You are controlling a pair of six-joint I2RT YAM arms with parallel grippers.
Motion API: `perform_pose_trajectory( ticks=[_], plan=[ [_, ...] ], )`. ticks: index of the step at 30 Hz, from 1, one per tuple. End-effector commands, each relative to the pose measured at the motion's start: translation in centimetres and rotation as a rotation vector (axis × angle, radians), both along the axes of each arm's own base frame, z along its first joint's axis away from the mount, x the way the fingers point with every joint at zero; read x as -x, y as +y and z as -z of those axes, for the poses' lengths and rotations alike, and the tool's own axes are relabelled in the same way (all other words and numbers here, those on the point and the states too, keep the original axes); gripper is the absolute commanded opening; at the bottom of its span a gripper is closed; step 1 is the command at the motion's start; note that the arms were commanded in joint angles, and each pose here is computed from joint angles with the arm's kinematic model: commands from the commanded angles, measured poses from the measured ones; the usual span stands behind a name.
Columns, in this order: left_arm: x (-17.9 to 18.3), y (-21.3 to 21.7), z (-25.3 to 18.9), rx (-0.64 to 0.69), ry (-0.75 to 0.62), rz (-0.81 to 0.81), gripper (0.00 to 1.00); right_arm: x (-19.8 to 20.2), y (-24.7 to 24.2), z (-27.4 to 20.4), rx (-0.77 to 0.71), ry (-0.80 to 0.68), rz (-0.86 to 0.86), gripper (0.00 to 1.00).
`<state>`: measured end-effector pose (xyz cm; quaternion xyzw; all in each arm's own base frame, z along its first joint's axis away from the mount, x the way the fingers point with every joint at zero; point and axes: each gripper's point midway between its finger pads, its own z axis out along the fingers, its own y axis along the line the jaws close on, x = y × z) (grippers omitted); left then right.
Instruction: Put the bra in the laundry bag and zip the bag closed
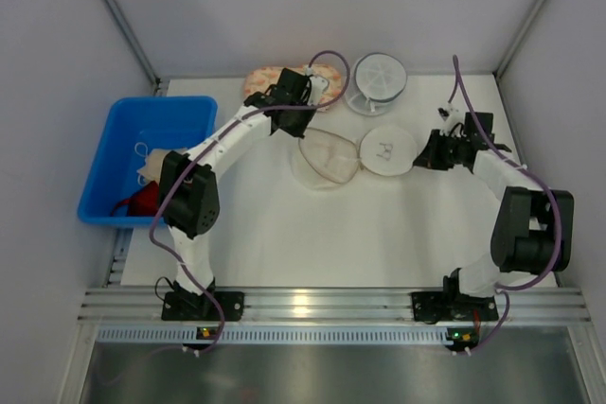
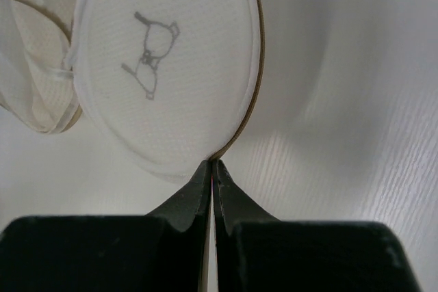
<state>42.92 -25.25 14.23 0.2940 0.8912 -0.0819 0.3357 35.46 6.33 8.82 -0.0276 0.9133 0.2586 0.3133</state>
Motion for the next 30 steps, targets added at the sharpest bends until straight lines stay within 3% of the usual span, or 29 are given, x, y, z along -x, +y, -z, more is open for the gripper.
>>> perform_pose_trajectory(
  ticks=[1, 3, 4, 7, 9, 10, 11, 12, 13, 14, 20, 23, 24, 30],
  plan=[
    [-2.8, 1.3, -1.3, -0.051, -0.086, -0.068, 0.01, -4.2, -1.0, -2.1, -0.002, -0.129, 0.071, 0.00],
    [-3.5, 1.6, -1.7, -0.045, -0.096, -0.085, 0.20, -4.8, -0.7, -1.1, -0.028, -0.097, 0.063, 0.00],
    [-3.8, 1.1, -2.4, -0.015, -0.102, -0.067, 0.46, -4.9, -0.3, -0.8, -0.047, -0.074, 0.049, 0.01],
    [-4.7, 1.9, -6.0, 0.049, -0.157, -0.074, 0.80, -5.7, 0.1, -0.7, -0.076, -0.048, 0.023, 0.35],
    [-4.1, 1.8, -8.6, 0.096, -0.190, -0.036, 0.87, -6.0, -0.1, -1.7, -0.069, -0.072, 0.025, 0.49],
    [-4.0, 2.3, -9.5, 0.093, -0.210, -0.024, 0.89, -6.1, -0.2, -2.1, -0.056, -0.088, 0.023, 0.64],
    [-3.1, 2.7, -11.5, 0.109, -0.236, -0.009, 0.94, -6.3, -0.4, -3.5, -0.043, -0.118, 0.022, 0.71],
    [-2.7, 3.1, -12.2, 0.108, -0.245, -0.003, 0.95, -6.3, -0.5, -4.2, -0.034, -0.134, 0.018, 0.77],
    [-1.1, 4.0, -14.5, 0.142, -0.263, 0.015, 0.98, -6.3, -1.1, -6.2, -0.017, -0.172, 0.024, 0.95],
    [-0.2, 4.6, -14.8, 0.154, -0.242, 0.012, 0.98, -6.3, -1.3, -7.1, -0.008, -0.189, 0.026, 0.99],
    [2.8, 14.3, -15.8, 0.192, -0.194, -0.156, 0.97, -4.4, -1.9, -11.9, 0.067, -0.275, -0.027, 0.99],
    [4.0, 21.1, -14.4, 0.179, -0.137, -0.318, 0.96, -3.1, -1.5, -13.2, 0.081, -0.290, -0.077, 0.99],
    [4.3, 25.6, -13.9, 0.176, -0.124, -0.434, 0.96, -2.4, -1.4, -13.0, 0.082, -0.270, -0.093, 0.99],
    [6.0, 37.7, -8.9, 0.163, -0.002, -0.687, 0.91, -0.2, -2.4, -13.7, 0.147, -0.273, -0.038, 0.99]
  ],
)
